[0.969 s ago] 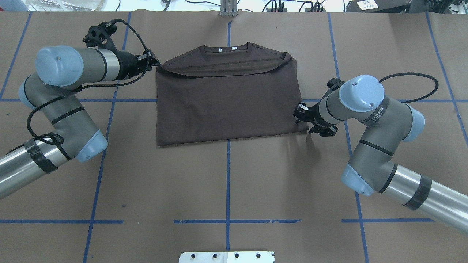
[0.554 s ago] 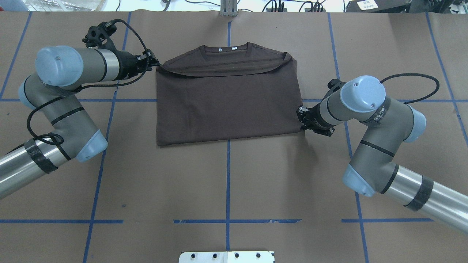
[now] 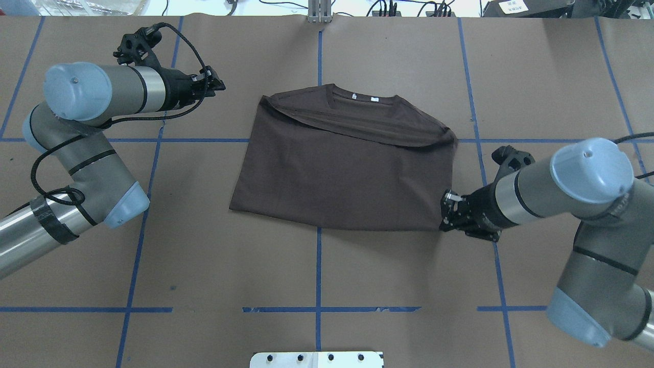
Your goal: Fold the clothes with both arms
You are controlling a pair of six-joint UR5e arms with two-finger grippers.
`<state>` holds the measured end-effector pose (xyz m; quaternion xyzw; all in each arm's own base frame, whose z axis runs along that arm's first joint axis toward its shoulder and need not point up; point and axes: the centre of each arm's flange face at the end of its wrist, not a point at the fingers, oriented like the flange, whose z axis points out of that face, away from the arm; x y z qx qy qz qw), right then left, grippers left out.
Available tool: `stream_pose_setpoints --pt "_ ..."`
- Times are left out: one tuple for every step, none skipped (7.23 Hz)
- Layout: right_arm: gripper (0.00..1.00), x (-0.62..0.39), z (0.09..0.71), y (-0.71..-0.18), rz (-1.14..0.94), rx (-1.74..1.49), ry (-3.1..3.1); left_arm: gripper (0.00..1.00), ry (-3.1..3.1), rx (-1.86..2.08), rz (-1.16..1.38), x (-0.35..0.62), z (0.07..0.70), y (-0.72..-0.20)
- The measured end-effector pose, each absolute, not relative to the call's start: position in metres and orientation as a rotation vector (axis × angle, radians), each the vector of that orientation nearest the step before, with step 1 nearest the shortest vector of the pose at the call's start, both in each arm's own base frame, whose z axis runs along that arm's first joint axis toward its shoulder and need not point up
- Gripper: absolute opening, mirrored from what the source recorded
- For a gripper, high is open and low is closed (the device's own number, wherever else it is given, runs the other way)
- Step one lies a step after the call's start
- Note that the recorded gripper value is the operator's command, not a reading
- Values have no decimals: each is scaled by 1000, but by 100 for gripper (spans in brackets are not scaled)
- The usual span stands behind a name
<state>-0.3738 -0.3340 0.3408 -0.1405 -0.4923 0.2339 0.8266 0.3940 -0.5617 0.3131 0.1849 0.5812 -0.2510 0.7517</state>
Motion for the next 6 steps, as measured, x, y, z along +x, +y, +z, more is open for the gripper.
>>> stream_pose_setpoints --pt "0 -382 326 -285 416 -376 -1054 37 1275 405 -542 395 310 -560" --pt "0 -394 322 -242 331 -444 -1035 37 1280 400 -534 400 308 -556" --pt "19 -402 325 -209 265 -492 -1009 64 1289 386 -517 411 304 -548" --pt "99 -407 327 -188 222 -519 -992 65 1305 350 -493 426 298 -532" --pt "100 -410 327 -176 197 -529 -986 65 1329 274 -460 439 292 -508" --pt "100 -408 324 -176 197 -521 -994 59 1339 181 -437 447 291 -479"
